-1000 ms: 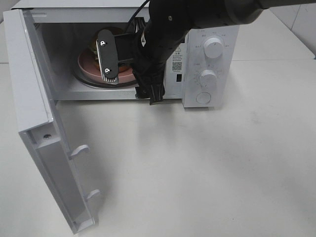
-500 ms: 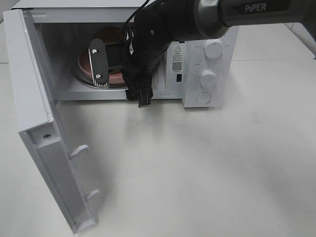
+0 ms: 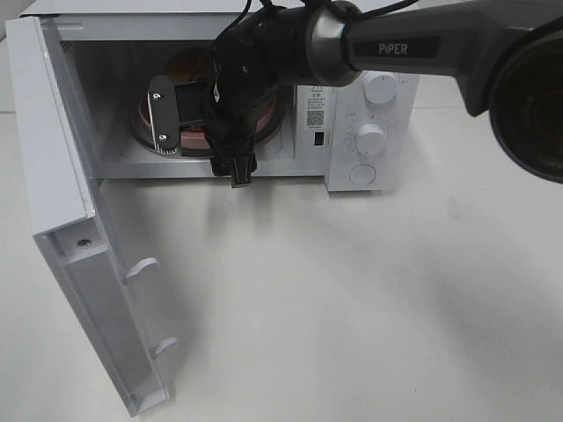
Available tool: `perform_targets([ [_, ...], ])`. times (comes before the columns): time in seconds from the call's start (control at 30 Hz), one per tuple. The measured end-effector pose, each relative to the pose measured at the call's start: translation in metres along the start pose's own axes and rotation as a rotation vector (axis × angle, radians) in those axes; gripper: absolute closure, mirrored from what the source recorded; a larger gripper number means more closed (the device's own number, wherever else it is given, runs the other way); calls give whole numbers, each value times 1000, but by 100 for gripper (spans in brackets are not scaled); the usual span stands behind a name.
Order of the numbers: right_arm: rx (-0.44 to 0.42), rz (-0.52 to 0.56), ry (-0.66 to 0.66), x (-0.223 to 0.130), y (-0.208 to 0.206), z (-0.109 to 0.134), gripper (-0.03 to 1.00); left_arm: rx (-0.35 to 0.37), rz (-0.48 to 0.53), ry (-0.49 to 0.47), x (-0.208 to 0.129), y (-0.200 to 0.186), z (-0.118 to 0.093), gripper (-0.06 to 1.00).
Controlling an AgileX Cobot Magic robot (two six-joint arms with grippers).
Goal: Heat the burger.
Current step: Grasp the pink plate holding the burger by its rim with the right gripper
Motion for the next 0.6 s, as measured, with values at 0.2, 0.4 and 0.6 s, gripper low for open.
perform_targets([
  [0.2, -10, 4, 28, 3, 12, -6, 17, 0, 0, 0, 0, 0, 0, -4],
  [0.4, -17, -4, 36, 7, 20, -7, 17, 0, 0, 0, 0, 0, 0, -4],
  [0.6, 0, -32, 46, 21, 30, 2, 20, 0, 0, 0, 0, 0, 0, -4],
])
Point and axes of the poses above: a point on each arm's last joint axis where the gripper is mounted, y pointing out along that axis toward the gripper, z along the wrist's bending axis when the last joint is at zero, x = y × z, the point moved 4 cm from there along y, pointing out along that axis toward the gripper, and after that the axes turned 2 degrees about y, right-handed, at the moved point
